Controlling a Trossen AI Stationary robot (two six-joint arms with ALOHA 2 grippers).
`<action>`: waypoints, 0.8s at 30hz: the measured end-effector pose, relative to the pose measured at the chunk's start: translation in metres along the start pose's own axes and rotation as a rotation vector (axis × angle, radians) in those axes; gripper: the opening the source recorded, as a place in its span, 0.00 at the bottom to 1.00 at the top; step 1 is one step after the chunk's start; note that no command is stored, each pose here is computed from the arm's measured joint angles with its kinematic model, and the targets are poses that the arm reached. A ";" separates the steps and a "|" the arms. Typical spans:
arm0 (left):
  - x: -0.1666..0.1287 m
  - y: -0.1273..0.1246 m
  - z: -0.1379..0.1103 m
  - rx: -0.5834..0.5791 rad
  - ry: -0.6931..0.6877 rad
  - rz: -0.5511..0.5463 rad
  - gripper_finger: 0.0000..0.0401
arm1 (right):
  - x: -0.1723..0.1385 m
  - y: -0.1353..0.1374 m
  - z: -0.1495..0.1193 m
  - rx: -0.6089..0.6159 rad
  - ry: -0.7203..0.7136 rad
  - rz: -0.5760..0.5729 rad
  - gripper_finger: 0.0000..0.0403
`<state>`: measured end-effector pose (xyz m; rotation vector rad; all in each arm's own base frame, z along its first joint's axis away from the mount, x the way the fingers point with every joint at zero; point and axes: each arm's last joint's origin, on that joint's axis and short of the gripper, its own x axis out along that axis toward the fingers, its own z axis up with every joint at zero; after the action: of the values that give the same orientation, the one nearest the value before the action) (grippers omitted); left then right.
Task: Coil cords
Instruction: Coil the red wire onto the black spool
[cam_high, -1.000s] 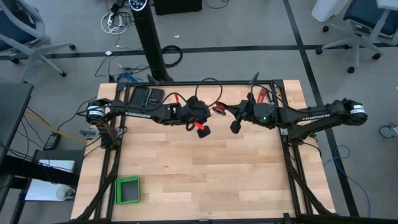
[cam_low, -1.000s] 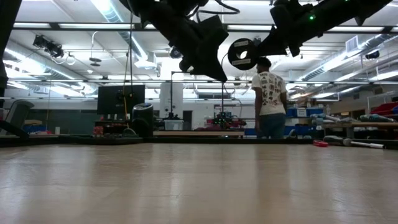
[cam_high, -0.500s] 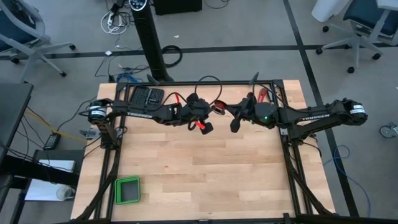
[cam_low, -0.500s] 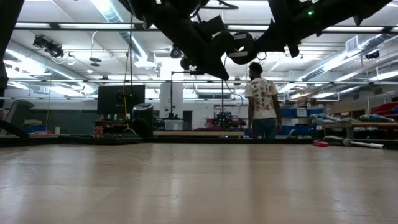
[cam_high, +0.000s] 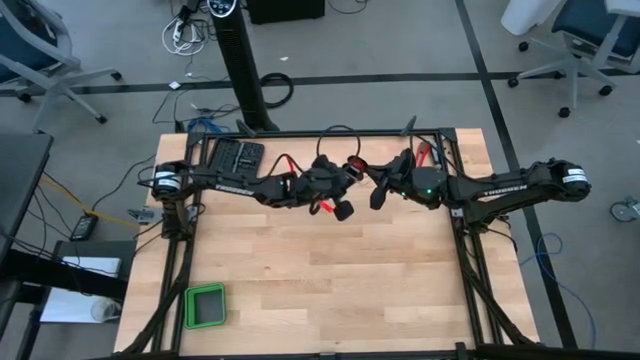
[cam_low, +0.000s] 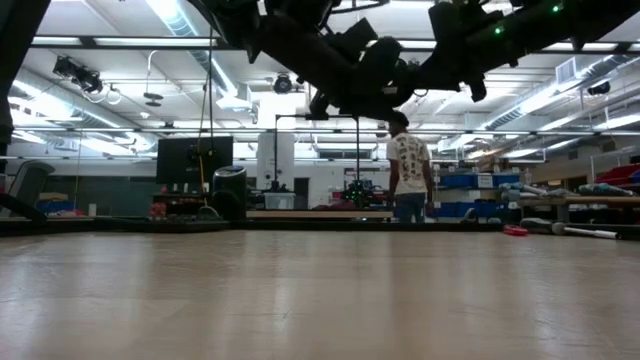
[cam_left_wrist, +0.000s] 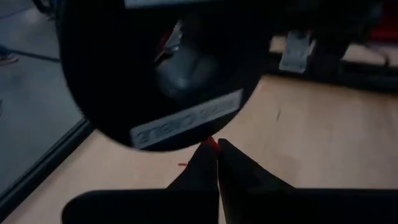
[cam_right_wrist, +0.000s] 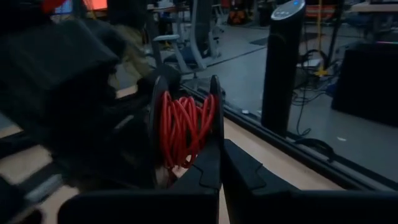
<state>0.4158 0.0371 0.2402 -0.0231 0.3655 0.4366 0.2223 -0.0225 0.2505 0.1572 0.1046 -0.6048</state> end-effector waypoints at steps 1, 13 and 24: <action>0.000 -0.001 0.002 -0.007 -0.018 -0.003 0.00 | 0.000 0.000 -0.001 0.007 -0.011 0.000 0.00; -0.002 -0.004 0.014 -0.076 -0.107 -0.018 0.00 | 0.005 0.001 -0.007 0.005 -0.047 -0.039 0.00; -0.003 -0.006 0.022 -0.140 -0.149 -0.082 0.00 | 0.007 0.007 -0.012 -0.082 -0.047 -0.036 0.00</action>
<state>0.4237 0.0326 0.2612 -0.1409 0.1859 0.3796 0.2320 -0.0186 0.2388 0.0615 0.0866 -0.6389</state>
